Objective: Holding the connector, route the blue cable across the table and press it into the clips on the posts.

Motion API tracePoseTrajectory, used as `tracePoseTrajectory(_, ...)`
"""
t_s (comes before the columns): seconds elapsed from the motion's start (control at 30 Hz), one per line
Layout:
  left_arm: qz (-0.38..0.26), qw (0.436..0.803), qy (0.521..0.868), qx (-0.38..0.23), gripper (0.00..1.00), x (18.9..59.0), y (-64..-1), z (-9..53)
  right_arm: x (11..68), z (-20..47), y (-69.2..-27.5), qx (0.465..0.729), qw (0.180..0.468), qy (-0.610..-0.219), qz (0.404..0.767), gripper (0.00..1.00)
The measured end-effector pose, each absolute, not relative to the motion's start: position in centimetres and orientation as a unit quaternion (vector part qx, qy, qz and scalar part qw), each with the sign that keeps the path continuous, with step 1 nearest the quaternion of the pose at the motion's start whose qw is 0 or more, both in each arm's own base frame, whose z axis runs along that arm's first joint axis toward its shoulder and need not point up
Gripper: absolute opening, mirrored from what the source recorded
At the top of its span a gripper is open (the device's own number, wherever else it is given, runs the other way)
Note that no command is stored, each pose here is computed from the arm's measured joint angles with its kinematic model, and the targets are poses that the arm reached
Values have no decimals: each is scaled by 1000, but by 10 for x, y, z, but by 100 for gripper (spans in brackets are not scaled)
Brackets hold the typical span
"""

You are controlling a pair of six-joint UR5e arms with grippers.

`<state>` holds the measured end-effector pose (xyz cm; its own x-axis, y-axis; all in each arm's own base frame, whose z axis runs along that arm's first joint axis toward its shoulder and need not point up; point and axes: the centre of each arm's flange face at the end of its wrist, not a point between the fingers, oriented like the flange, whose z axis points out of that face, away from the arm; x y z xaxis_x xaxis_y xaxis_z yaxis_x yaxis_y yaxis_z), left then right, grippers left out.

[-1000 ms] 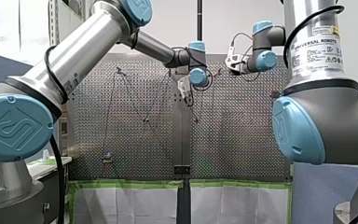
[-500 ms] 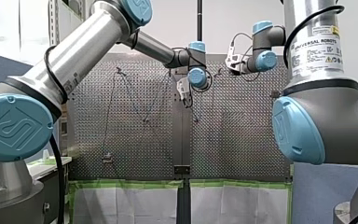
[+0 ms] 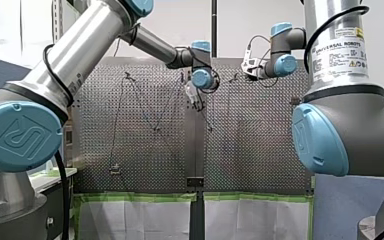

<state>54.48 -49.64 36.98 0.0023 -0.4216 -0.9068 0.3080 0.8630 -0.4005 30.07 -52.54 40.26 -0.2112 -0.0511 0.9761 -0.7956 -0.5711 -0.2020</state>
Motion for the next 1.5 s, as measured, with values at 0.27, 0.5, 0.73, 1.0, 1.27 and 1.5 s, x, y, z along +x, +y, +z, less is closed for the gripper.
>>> tracePoseTrajectory(0.27,-285,661,693,-33,100,530,-494,333,300,403,-526,565,273,-374,682,0)
tracePoseTrajectory(0.5,-304,613,730,-18,100,508,-495,311,300,403,-526,565,273,-374,682,0)
tracePoseTrajectory(0.73,-306,604,736,3,100,492,-491,327,300,403,-526,565,273,-374,682,0)
tracePoseTrajectory(1.0,-302,625,719,11,100,461,-484,349,300,403,-526,565,273,-374,682,0)
tracePoseTrajectory(1.27,-293,662,690,5,100,426,-479,372,300,403,-526,565,273,-374,682,0)
tracePoseTrajectory(1.5,-291,682,671,-15,100,399,-473,377,300,403,-526,565,273,-374,682,0)
